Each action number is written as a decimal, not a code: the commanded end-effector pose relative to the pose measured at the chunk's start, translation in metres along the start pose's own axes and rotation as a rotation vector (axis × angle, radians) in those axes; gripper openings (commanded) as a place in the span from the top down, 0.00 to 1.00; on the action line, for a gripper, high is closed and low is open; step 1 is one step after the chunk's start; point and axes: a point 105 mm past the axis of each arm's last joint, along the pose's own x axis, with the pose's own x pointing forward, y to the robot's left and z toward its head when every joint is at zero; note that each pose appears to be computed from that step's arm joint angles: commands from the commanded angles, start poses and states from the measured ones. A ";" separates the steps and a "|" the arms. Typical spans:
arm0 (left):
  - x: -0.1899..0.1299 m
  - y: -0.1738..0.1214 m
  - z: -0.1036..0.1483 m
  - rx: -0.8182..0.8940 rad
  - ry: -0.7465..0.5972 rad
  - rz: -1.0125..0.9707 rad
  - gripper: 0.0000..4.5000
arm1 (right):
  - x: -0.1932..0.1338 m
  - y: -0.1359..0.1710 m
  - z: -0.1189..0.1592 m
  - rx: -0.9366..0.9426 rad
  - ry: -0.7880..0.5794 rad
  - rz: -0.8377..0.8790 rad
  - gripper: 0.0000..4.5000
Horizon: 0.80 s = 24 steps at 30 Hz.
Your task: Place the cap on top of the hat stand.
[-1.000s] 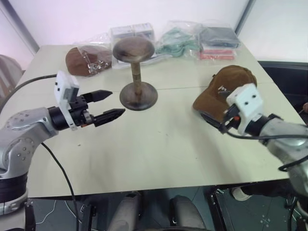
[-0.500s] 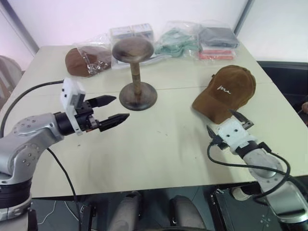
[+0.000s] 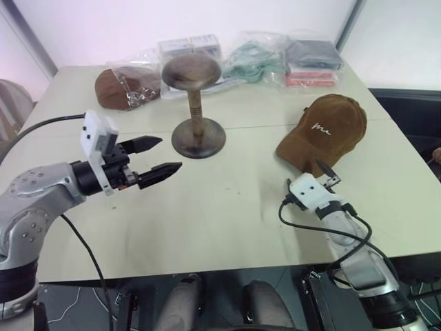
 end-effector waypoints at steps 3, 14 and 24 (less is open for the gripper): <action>-0.008 -0.003 0.012 0.045 -0.018 0.021 0.00 | 0.006 -0.009 -0.014 -0.084 0.062 -0.088 0.00; -0.010 -0.004 0.011 0.045 -0.012 0.036 0.00 | -0.004 -0.022 -0.039 -0.251 0.182 -0.163 0.00; -0.007 -0.002 0.012 0.050 -0.018 0.036 0.00 | -0.001 -0.029 -0.037 -0.264 0.188 -0.220 0.06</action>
